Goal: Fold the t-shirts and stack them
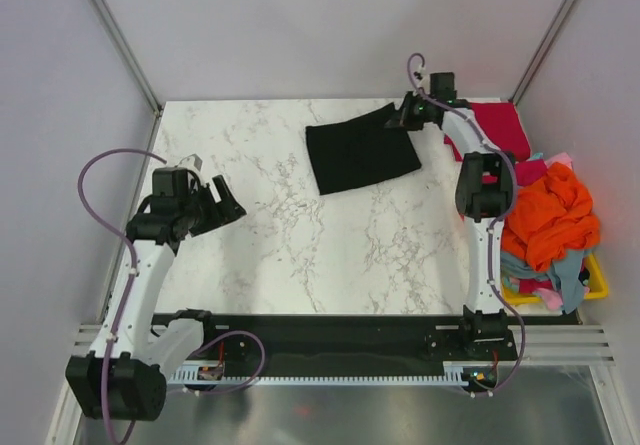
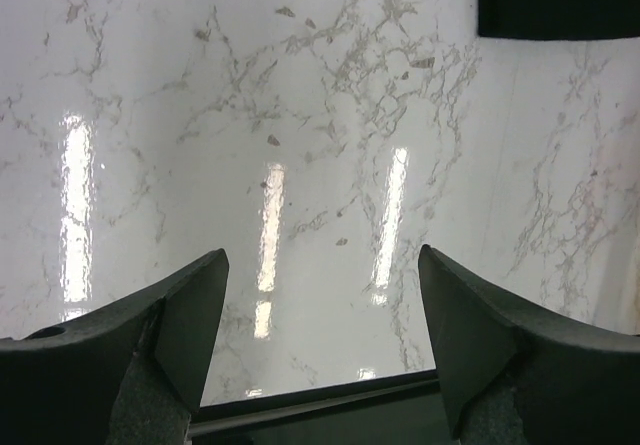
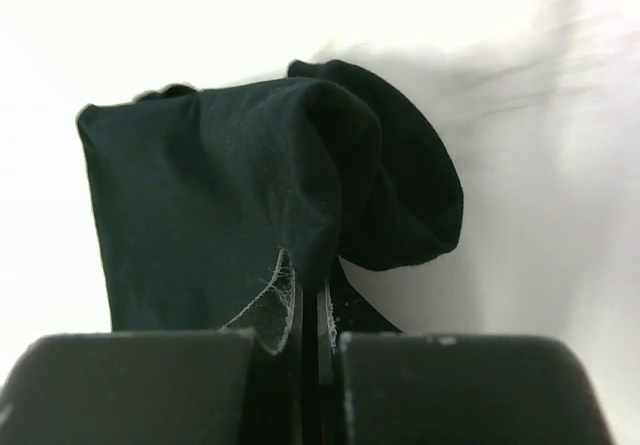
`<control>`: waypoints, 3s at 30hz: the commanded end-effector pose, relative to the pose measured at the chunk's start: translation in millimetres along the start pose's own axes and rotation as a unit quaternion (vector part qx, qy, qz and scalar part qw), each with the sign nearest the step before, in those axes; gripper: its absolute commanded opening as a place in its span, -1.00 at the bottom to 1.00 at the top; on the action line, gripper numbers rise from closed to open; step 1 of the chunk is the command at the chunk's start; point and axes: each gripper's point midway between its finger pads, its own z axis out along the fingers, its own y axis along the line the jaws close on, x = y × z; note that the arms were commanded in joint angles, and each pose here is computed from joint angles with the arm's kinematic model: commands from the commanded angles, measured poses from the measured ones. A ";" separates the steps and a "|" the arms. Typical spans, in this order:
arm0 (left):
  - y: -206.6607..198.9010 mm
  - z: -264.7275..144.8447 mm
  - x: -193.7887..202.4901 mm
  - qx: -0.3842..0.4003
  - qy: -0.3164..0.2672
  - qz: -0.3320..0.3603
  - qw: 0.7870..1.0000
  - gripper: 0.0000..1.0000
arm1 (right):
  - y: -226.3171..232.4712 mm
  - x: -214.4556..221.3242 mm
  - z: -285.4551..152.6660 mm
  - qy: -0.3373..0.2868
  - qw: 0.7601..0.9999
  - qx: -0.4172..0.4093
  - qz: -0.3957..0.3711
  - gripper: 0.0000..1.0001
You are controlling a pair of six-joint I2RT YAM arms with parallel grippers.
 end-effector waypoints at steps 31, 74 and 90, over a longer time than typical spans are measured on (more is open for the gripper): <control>-0.4 -34.8 13.7 0.012 -0.063 -0.026 0.998 0.67 | -58.3 -216.0 -276.8 -0.286 0.945 0.096 -0.124 -1.00; -2.6 -43.3 10.4 0.017 -0.084 -0.023 0.996 0.66 | -147.5 -179.5 -230.0 -0.296 0.933 0.201 0.041 0.95; -16.5 -45.5 11.1 0.058 -0.080 -0.005 0.995 0.69 | 73.9 -11.5 -194.5 -0.212 0.958 0.175 -0.078 0.96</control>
